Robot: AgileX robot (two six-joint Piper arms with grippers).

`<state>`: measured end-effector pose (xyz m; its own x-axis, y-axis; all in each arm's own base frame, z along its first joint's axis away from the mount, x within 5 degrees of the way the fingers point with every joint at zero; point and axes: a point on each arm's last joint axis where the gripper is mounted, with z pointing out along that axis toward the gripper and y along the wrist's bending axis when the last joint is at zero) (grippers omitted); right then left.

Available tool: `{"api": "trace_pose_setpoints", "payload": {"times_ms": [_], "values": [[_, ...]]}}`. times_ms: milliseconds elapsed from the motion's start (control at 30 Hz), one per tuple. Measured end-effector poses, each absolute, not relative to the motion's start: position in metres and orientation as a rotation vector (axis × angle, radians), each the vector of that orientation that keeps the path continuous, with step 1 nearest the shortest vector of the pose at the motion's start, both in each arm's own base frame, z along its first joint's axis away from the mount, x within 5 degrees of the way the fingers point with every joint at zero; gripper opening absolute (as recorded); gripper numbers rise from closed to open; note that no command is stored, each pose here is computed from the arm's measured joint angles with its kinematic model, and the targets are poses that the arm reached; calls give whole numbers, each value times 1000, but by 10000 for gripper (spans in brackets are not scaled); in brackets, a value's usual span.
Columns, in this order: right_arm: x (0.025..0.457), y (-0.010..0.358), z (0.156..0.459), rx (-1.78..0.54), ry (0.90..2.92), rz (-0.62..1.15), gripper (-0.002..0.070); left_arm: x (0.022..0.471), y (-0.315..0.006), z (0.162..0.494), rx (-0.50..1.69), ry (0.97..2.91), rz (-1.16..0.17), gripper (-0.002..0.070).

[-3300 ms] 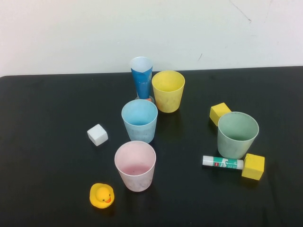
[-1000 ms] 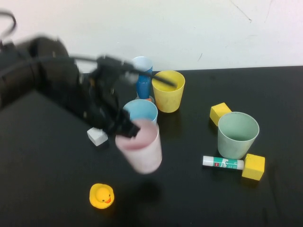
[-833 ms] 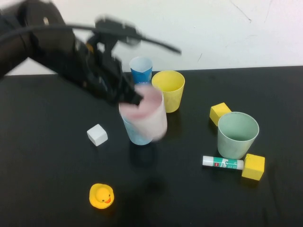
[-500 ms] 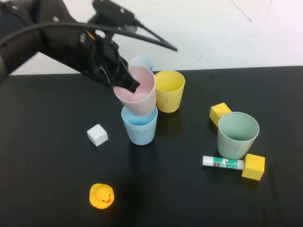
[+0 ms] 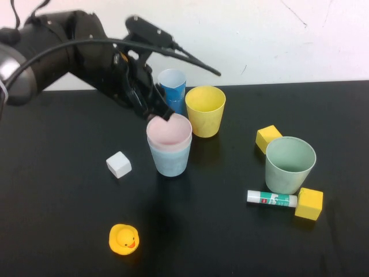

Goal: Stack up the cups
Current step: Place the pink cup on the blue cup, then pick up the green cup

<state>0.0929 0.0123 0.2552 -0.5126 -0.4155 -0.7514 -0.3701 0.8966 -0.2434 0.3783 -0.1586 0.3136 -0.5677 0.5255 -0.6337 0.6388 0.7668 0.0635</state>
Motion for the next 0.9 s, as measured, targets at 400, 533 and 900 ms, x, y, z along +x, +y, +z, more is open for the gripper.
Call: {"api": "trace_pose_setpoints", "payload": {"times_ms": [400,533,900], "values": [[124,31,305,-897,2061,124,-3,327,-123,436,691,2025,-31,8],[156,36,311,-1017,2087,213,-3,285,-107,460,655,1947,-32,4],[228,90,299,-1336,2019,295,117,174,-63,399,635,1937,-9,0]]}}
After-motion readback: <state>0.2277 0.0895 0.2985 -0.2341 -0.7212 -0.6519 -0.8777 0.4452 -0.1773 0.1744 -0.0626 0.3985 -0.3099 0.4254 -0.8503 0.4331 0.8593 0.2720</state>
